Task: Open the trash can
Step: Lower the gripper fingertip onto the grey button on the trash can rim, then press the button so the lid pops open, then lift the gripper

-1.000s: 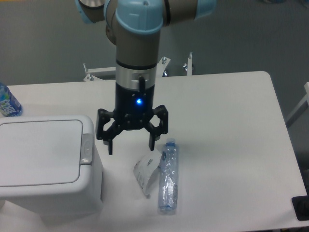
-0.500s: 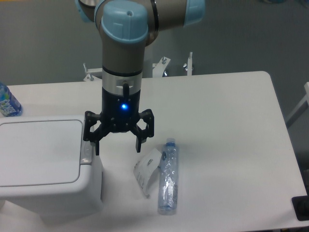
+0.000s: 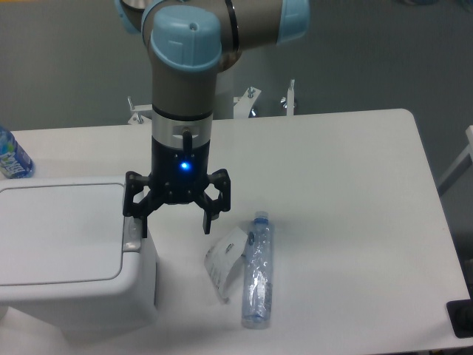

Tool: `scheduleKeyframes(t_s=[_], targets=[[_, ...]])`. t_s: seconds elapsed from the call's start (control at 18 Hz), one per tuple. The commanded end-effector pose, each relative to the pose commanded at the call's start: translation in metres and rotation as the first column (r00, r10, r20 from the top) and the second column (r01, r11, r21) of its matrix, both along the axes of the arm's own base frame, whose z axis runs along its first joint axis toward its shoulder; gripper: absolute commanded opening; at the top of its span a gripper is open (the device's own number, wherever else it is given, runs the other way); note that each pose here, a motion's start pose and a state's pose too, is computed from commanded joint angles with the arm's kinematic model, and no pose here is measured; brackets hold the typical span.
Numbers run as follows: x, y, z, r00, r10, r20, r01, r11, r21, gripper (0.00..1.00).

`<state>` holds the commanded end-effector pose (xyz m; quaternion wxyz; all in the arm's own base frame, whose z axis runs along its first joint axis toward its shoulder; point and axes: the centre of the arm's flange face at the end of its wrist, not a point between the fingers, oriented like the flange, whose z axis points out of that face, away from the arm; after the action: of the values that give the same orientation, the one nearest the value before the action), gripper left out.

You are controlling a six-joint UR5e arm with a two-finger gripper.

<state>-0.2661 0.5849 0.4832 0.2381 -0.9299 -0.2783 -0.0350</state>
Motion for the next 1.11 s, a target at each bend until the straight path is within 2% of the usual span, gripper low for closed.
scheduleKeyframes(t_s=[1.11], targets=[[0.0028, 0.0027, 0.0038, 1.0, -0.007, -0.005, 0.008, 1.0, 0.006, 1.0]])
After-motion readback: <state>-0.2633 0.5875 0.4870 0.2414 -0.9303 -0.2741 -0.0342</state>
